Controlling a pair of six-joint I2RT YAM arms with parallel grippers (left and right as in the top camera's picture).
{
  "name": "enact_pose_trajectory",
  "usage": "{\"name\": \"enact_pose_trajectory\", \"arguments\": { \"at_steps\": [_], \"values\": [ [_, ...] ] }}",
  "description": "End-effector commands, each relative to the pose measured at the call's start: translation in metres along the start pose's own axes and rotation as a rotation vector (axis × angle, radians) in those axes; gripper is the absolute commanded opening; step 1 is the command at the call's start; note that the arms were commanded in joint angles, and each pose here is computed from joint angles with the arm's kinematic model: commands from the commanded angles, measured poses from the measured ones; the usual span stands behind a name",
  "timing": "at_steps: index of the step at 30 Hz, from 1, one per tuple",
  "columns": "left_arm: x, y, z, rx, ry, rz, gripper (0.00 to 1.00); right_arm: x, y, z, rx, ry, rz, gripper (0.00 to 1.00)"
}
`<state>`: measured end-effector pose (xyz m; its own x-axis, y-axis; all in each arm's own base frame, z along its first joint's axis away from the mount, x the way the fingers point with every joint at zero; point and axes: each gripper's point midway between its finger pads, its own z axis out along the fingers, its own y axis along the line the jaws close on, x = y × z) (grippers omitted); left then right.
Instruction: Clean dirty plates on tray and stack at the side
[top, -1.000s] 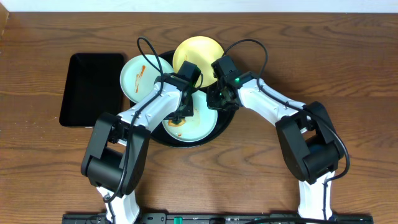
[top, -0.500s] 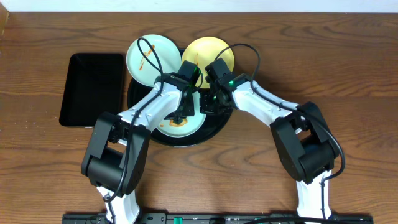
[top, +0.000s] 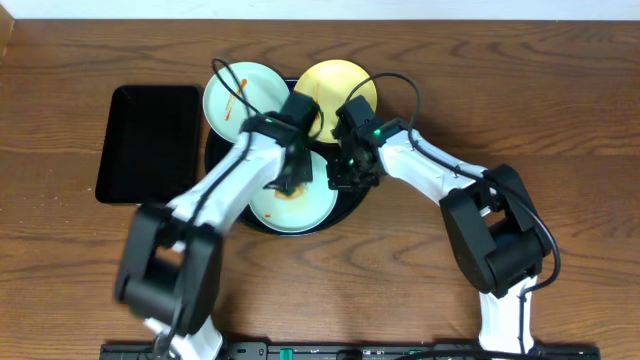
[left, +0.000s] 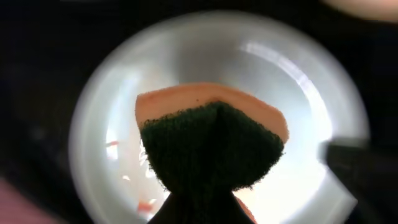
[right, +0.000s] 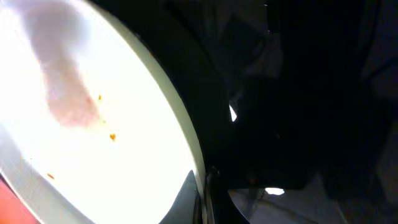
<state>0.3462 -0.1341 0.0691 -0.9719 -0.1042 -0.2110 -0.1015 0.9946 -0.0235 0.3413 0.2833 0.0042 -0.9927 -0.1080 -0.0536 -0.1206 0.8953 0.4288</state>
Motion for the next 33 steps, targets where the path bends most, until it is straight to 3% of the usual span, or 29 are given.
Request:
{"name": "enact_pose_trajectory", "arguments": {
  "at_steps": [1,10,21,33],
  "values": [
    [-0.037,0.008,-0.067,0.074,-0.176,-0.045,0.08,-0.002,0.003,-0.019,0.001,-0.033,-0.071,0.01],
    [-0.053,0.061,-0.132,0.138,-0.319,-0.198,0.08,-0.025,0.001,-0.06,0.162,-0.213,-0.198,0.01],
    [-0.049,0.068,-0.109,0.168,-0.218,-0.239,0.08,-0.054,0.001,-0.131,0.433,-0.496,-0.307,0.01],
    [-0.049,0.068,-0.104,0.164,-0.207,-0.24,0.08,-0.062,0.002,-0.151,0.655,-0.6,-0.409,0.01]
  ]
}}
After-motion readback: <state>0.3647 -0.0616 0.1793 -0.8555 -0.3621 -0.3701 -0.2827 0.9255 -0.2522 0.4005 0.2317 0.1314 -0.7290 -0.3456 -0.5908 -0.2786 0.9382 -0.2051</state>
